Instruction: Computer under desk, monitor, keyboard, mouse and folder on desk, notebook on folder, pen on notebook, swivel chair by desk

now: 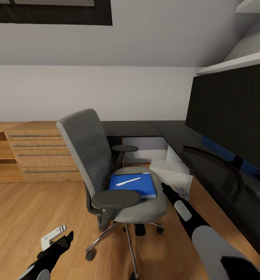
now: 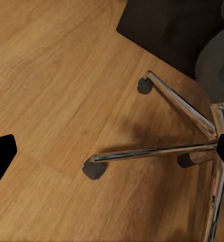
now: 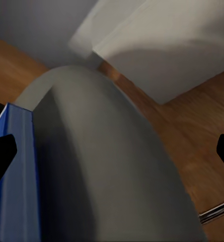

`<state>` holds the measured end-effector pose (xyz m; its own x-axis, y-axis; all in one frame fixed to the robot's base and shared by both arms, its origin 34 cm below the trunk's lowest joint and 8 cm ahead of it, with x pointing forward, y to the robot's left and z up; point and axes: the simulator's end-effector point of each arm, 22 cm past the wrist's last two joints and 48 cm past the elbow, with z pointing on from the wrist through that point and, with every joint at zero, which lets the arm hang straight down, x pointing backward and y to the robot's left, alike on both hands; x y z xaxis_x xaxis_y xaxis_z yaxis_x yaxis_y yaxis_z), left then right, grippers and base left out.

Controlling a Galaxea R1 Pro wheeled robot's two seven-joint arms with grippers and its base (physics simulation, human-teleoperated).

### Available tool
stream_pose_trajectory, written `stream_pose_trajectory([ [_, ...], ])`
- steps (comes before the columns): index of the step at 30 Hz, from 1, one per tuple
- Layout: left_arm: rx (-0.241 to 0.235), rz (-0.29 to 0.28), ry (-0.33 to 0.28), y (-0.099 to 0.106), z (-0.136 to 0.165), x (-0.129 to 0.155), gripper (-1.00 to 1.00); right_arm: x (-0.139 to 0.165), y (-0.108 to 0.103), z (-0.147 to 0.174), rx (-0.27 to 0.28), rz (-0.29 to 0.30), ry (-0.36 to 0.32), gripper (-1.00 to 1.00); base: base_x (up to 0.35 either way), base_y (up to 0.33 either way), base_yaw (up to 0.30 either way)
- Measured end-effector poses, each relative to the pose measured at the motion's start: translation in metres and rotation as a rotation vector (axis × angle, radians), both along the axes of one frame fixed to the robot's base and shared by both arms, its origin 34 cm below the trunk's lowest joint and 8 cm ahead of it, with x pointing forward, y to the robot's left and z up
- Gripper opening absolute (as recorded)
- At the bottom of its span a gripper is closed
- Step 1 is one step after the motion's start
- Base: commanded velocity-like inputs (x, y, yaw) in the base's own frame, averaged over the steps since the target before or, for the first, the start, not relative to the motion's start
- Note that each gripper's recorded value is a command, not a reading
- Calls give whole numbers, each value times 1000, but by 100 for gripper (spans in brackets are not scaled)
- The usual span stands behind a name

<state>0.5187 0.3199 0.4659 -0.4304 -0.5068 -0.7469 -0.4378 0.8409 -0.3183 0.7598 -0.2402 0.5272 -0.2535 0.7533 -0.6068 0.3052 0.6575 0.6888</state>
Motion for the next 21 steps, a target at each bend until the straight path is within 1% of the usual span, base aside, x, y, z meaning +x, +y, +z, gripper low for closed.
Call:
stream_pose_trajectory([
  [2, 1, 2, 0, 0, 0, 0, 100, 0, -2, -1, 0, 0, 3, 100, 2, 0, 0],
  [11, 0, 5, 1, 0, -20, -6, 100, -6, -3, -21, -1, 0, 5, 100, 0, 0, 0],
  [18, 1, 6, 30, 1, -33, -8, 100, -6, -4, -41, -1, 0, 34, 100, 0, 0, 0],
  [21, 2, 6, 30, 1, -33, -8, 100, -6, -4, -41, 1, -3, 34, 100, 0, 0, 0],
])
